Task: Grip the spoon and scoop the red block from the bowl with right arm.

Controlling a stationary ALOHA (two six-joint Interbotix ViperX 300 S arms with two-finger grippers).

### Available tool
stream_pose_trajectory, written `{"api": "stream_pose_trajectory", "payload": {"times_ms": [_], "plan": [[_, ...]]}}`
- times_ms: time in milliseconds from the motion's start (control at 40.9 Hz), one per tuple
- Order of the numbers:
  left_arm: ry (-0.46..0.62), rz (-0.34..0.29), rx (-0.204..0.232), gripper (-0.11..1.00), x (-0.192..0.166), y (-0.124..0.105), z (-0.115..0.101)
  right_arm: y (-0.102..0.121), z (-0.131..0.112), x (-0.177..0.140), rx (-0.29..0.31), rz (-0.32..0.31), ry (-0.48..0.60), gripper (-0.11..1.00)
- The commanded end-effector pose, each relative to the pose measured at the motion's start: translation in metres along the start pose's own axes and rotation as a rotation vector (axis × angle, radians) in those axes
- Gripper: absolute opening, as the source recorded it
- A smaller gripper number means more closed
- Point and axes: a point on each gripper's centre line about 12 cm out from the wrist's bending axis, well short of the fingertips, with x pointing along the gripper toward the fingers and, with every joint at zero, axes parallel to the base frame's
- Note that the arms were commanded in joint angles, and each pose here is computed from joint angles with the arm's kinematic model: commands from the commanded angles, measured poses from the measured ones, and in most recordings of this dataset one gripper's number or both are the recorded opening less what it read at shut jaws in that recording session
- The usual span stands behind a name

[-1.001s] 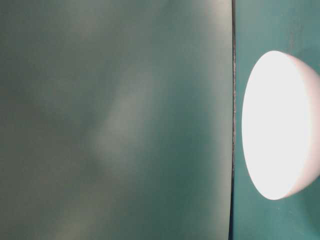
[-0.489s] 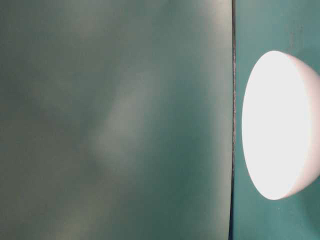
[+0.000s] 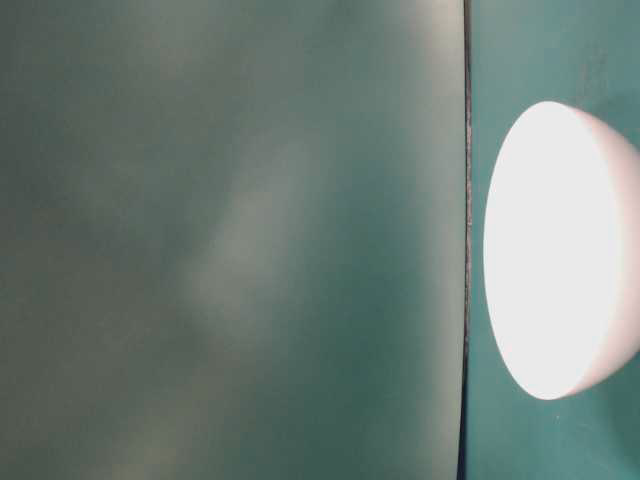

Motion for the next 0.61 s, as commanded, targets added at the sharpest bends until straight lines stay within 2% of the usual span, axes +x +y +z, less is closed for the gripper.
{"api": "stream_pose_trajectory", "payload": {"times_ms": [0, 342, 586], "plan": [[-0.024, -0.003, 0.003, 0.0, 0.002, -0.001, 0.01, 0.012, 0.016, -0.004, 0.037, 0.049, -0.055, 0.22], [-0.026, -0.004, 0.003, 0.0, 0.002, -0.001, 0.01, 0.018, 0.042, -0.018, 0.104, 0.116, -0.119, 0.22], [-0.024, -0.003, 0.003, 0.0, 0.002, -0.001, 0.01, 0.027, 0.081, -0.02, 0.225, 0.163, -0.128, 0.22]]}}
